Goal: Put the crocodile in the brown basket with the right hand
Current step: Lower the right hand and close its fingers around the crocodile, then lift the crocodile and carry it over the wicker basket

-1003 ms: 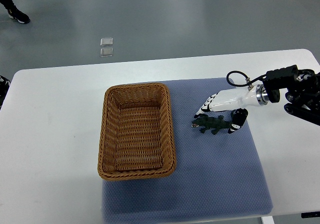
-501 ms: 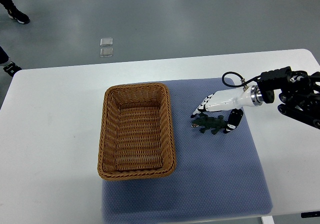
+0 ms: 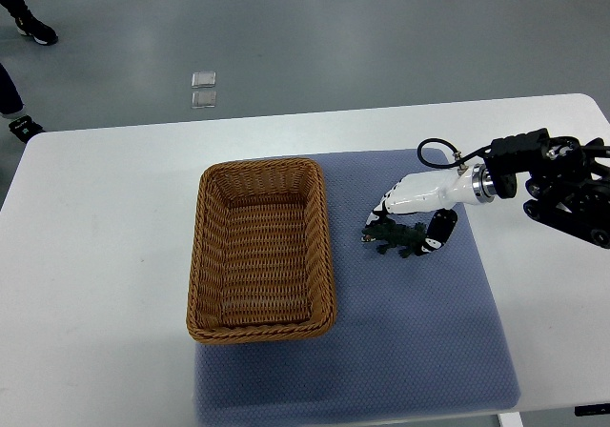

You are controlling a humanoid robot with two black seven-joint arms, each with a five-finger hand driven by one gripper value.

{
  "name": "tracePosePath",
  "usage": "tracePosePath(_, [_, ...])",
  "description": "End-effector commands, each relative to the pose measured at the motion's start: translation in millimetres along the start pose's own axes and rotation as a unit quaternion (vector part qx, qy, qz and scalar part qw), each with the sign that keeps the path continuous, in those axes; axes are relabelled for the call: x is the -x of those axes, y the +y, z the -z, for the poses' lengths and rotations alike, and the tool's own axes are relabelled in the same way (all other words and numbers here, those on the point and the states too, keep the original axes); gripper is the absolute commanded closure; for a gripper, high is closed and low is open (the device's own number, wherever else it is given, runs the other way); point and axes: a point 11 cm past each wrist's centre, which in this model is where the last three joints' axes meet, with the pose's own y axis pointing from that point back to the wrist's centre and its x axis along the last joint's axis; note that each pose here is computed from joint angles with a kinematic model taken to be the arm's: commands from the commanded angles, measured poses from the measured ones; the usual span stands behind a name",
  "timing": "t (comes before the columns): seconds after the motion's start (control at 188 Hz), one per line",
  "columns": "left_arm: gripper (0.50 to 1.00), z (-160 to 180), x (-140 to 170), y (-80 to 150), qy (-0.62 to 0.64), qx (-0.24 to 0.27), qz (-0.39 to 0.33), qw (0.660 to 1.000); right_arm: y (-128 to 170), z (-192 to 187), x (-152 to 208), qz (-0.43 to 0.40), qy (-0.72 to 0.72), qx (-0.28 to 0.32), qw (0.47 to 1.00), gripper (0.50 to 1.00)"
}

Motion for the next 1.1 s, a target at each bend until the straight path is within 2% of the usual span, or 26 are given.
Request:
tracePosePath(0.0, [0.5,0,0,0,0.0,0.0,0.0,1.0,0,0,2,0.002,-0.001,0.0,1.0,0.848])
tracePosePath(0.176, [0.5,0,0,0,0.0,0.0,0.0,1.0,0,0,2,0.001,-0.001,0.0,1.0,0.922])
tracePosePath(0.597, [0.5,0,0,0,0.0,0.0,0.0,1.0,5,-4,-11,-0.014,0.001,0.005,1.0,0.989])
tracePosePath(1.003, [0.5,0,0,0,0.0,0.0,0.0,1.0,21,-10,-57,-0.045,0.024,0.02,0.998,1.0])
tracePosePath(1.093, [0.5,0,0,0,0.0,0.0,0.0,1.0,25,-6,-77,-0.066,0.022,0.015,0.997,1.0])
